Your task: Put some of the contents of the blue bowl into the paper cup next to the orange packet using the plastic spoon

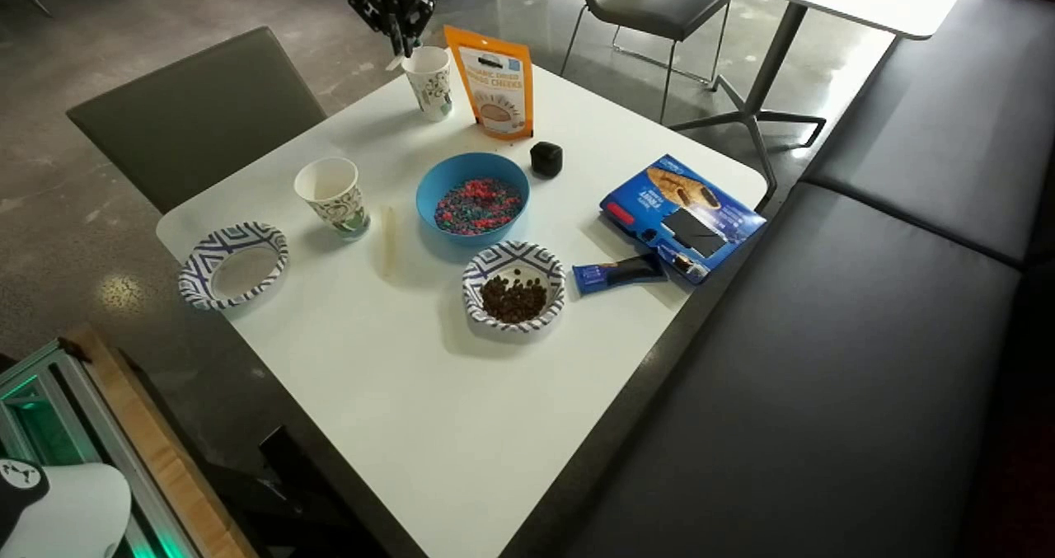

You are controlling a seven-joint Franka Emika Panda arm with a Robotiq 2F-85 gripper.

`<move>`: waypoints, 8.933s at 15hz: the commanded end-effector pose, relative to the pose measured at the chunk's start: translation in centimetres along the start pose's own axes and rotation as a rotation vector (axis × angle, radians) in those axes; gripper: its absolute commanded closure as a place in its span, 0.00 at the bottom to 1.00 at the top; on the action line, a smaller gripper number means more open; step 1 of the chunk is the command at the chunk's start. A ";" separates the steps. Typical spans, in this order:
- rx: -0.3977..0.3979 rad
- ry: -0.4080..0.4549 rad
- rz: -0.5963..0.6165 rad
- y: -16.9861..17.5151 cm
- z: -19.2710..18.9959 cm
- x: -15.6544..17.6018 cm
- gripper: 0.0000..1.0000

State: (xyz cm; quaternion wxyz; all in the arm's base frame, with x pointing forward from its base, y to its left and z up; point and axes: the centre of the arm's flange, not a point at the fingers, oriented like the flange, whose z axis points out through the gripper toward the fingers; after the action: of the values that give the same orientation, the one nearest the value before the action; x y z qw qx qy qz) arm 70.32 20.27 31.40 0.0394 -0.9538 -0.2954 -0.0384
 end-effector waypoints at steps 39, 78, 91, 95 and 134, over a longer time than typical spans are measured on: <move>-0.557 -0.287 0.033 -5.2 1.7 4.5 0.96; -0.075 -0.154 -0.064 4.1 0.8 -15.7 0.96; -0.094 -0.134 -0.020 5.4 -0.7 -15.3 0.96; -0.059 -0.103 0.055 6.9 -0.2 -19.6 0.96; -0.237 -0.701 0.336 14.3 8.3 -16.4 0.96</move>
State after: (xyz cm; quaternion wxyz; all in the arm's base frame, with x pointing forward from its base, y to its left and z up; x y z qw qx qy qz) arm 63.14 -0.48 22.04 -0.1651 -0.9455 -0.1226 0.2524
